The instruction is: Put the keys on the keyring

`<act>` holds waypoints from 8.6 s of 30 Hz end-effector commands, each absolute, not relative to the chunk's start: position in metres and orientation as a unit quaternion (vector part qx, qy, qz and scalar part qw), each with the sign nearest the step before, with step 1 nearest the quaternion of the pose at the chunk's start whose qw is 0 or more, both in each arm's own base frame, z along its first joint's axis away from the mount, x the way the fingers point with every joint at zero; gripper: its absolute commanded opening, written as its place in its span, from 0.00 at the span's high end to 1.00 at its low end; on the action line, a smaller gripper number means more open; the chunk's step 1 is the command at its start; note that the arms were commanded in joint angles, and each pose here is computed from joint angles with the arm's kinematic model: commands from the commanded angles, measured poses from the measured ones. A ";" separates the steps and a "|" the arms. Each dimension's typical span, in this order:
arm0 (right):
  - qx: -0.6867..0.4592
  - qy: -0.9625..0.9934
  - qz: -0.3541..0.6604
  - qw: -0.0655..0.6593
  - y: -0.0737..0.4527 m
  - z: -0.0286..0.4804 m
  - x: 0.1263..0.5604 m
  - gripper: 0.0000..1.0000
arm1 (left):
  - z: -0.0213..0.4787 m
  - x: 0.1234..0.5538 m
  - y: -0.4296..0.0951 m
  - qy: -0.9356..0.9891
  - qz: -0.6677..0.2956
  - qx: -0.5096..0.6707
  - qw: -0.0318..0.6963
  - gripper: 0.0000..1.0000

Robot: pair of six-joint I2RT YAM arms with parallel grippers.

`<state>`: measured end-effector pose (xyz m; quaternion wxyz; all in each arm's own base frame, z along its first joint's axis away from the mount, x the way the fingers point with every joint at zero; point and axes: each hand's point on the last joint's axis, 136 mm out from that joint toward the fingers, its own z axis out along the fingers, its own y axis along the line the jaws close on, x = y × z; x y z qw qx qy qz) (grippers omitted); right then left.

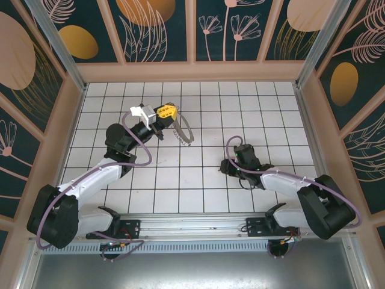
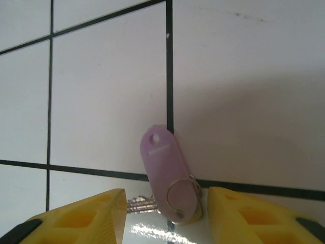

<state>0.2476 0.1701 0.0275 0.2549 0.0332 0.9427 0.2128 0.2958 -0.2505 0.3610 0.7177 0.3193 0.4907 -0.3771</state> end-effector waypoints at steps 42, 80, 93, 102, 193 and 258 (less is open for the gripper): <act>0.043 0.959 0.107 0.259 0.163 0.019 0.260 0.82 | 0.370 0.294 -0.251 0.469 -0.383 0.313 0.732 1.00; -0.103 0.722 0.447 0.518 0.204 0.268 0.303 1.00 | 0.360 0.292 -0.262 0.473 -0.395 0.346 0.708 1.00; -0.229 0.608 0.501 0.572 0.233 0.360 0.296 1.00 | 0.353 0.289 -0.285 0.471 -0.398 0.393 0.683 1.00; -0.284 0.576 0.517 0.565 0.251 0.377 0.287 1.00 | 0.350 0.287 -0.295 0.473 -0.402 0.402 0.673 1.00; -0.346 0.569 0.497 0.556 0.290 0.376 0.273 1.00 | 0.352 0.286 -0.323 0.484 -0.415 0.419 0.647 1.00; -0.257 0.569 0.544 0.561 0.242 0.360 0.277 0.50 | 0.375 0.275 -0.316 0.440 -0.492 0.365 0.657 1.00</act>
